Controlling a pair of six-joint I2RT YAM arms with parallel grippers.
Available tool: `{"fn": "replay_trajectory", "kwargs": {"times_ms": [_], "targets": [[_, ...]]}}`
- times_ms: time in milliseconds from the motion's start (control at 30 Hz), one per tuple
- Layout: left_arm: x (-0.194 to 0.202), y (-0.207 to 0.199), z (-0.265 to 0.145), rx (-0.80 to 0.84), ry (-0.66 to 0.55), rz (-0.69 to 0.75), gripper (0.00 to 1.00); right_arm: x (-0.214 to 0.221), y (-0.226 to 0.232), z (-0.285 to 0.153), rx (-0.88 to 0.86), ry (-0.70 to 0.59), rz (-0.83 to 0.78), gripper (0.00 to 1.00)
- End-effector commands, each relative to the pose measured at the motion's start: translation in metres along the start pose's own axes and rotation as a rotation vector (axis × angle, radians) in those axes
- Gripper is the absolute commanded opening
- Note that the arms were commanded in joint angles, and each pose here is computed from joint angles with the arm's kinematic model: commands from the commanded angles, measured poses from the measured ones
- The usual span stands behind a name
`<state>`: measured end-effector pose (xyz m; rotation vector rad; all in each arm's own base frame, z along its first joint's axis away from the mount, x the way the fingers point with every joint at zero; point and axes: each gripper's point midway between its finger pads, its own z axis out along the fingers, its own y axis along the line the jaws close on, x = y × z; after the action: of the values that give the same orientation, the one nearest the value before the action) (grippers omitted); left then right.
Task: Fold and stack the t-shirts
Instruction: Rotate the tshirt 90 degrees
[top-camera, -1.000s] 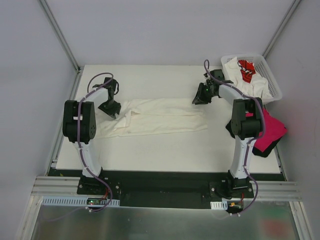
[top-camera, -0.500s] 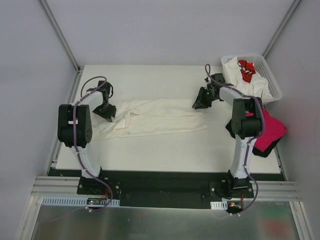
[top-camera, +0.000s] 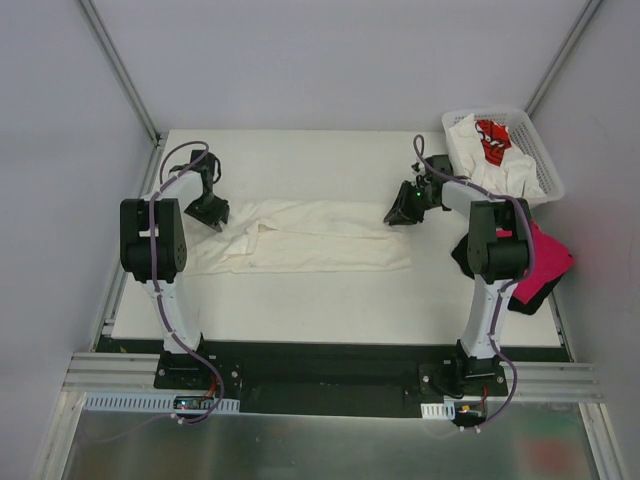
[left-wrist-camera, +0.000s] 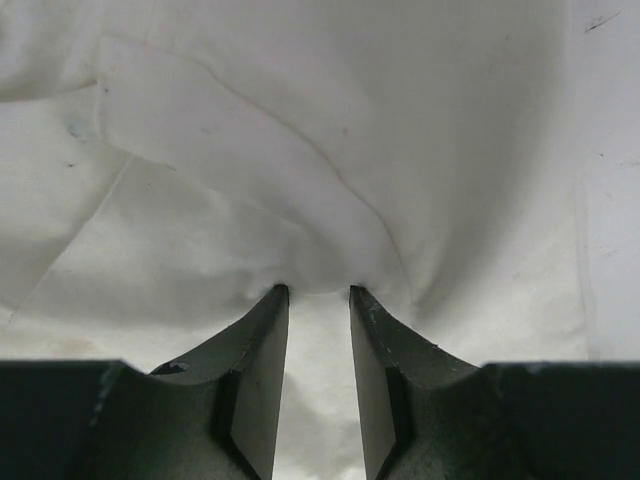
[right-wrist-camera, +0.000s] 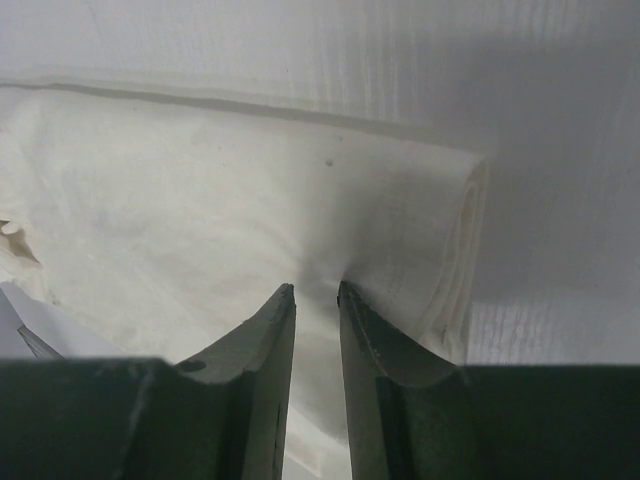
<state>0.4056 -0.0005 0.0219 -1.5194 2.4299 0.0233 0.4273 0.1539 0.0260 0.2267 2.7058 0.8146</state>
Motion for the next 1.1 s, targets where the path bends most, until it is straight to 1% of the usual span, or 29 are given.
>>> {"fn": "replay_trajectory", "kwargs": {"times_ms": [0,67,133,267,367,500,600,633,667,700,767,800,867,900,933,1000,1067], "targets": [[0.007,0.008,0.009,0.01,0.064,-0.023,0.3,0.015,0.002,-0.013,0.027,0.026,0.016,0.28],[0.005,0.011,0.019,0.03,0.101,-0.068,0.3,0.016,0.007,-0.016,0.015,0.024,0.009,0.27],[0.01,0.013,0.027,0.027,0.141,-0.071,0.28,0.019,0.01,-0.018,0.012,0.027,0.005,0.28],[0.005,0.009,0.023,0.042,0.13,-0.066,0.27,0.032,0.014,-0.021,0.014,0.043,-0.002,0.27],[-0.007,0.001,0.016,0.067,0.098,-0.061,0.27,0.049,0.02,-0.023,0.013,0.063,-0.016,0.28],[-0.022,-0.02,0.007,0.118,0.066,-0.059,0.27,0.07,0.034,-0.033,-0.004,0.077,-0.038,0.28],[-0.032,-0.036,0.005,0.151,0.058,-0.054,0.27,0.097,0.04,-0.036,0.006,0.116,-0.054,0.28],[-0.032,-0.038,0.01,0.147,0.063,-0.047,0.27,0.105,0.047,-0.04,0.002,0.123,-0.073,0.28],[-0.036,-0.042,0.011,0.153,0.06,-0.046,0.27,0.118,0.044,-0.041,0.017,0.151,-0.066,0.28],[-0.043,-0.053,0.006,0.176,0.045,-0.04,0.27,0.124,0.045,-0.043,0.02,0.159,-0.067,0.28],[-0.043,-0.06,0.012,0.189,0.074,-0.019,0.26,0.142,0.045,-0.05,0.033,0.183,-0.071,0.28],[-0.051,-0.073,0.005,0.222,0.064,-0.012,0.26,0.149,0.044,-0.052,0.038,0.194,-0.069,0.28],[-0.052,-0.076,0.015,0.213,0.079,0.013,0.26,0.159,0.049,-0.058,0.035,0.197,-0.085,0.28],[-0.062,-0.089,0.009,0.242,0.064,0.019,0.26,0.168,0.046,-0.059,0.04,0.21,-0.079,0.28],[-0.059,-0.09,0.018,0.234,0.085,0.026,0.25,0.174,0.049,-0.06,0.038,0.216,-0.094,0.28],[-0.066,-0.106,0.015,0.273,0.084,0.047,0.26,0.183,0.049,-0.062,0.043,0.226,-0.093,0.28],[-0.061,-0.112,0.028,0.278,0.119,0.063,0.26,0.191,0.053,-0.061,0.039,0.234,-0.111,0.28]]}}
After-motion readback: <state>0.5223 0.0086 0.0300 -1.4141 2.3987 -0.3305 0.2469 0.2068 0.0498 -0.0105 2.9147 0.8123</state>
